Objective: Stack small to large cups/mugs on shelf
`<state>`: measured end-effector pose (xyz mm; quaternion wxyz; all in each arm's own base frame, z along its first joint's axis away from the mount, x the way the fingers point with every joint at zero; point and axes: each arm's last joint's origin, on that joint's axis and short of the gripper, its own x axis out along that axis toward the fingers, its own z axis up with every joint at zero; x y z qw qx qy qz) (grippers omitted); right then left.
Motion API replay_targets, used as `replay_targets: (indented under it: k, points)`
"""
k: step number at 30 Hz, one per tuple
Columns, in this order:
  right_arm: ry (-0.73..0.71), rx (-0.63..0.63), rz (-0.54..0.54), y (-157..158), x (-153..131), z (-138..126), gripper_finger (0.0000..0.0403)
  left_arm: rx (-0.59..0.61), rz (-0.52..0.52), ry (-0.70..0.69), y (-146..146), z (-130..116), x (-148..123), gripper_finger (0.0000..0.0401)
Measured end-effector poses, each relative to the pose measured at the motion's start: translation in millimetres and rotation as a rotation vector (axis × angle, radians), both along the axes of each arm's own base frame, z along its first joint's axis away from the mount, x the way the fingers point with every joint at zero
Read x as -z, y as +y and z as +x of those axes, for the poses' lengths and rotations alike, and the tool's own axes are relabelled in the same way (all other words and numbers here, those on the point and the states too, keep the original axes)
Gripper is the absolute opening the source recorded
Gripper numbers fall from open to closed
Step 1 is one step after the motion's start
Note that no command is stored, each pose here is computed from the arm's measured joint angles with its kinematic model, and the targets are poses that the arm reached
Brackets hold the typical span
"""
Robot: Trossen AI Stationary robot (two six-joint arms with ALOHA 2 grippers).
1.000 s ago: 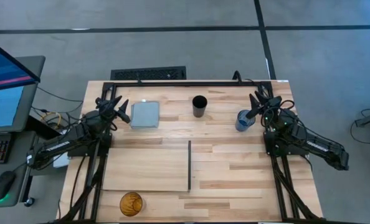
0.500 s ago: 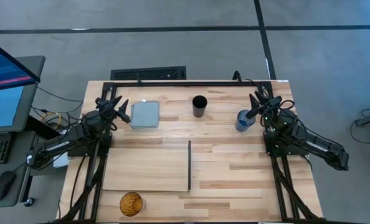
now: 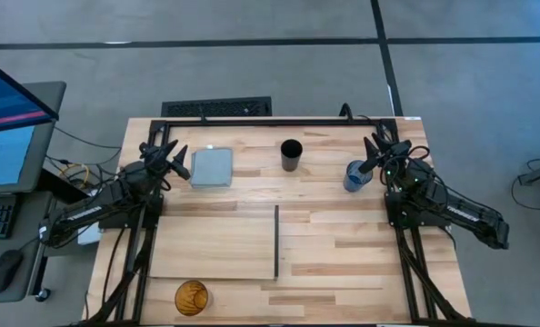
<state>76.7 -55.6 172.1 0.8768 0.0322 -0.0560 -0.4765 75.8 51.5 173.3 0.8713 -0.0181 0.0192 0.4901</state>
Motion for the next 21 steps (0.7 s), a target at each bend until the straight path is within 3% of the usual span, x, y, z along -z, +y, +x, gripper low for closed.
replay_targets:
  k: [18, 21]
  points:
    - [-0.006, -0.001, 0.004, 0.0, 0.0, 0.0, 0.0182, 0.0, 0.0, 0.0, 0.0, 0.0, 0.0, 0.0181]
    - [-0.003, -0.001, 0.005, 0.0, 0.4, 0.0, 0.0182, 0.018, -0.017, -0.05, -0.3, 0.6, -1.2, 0.0181]
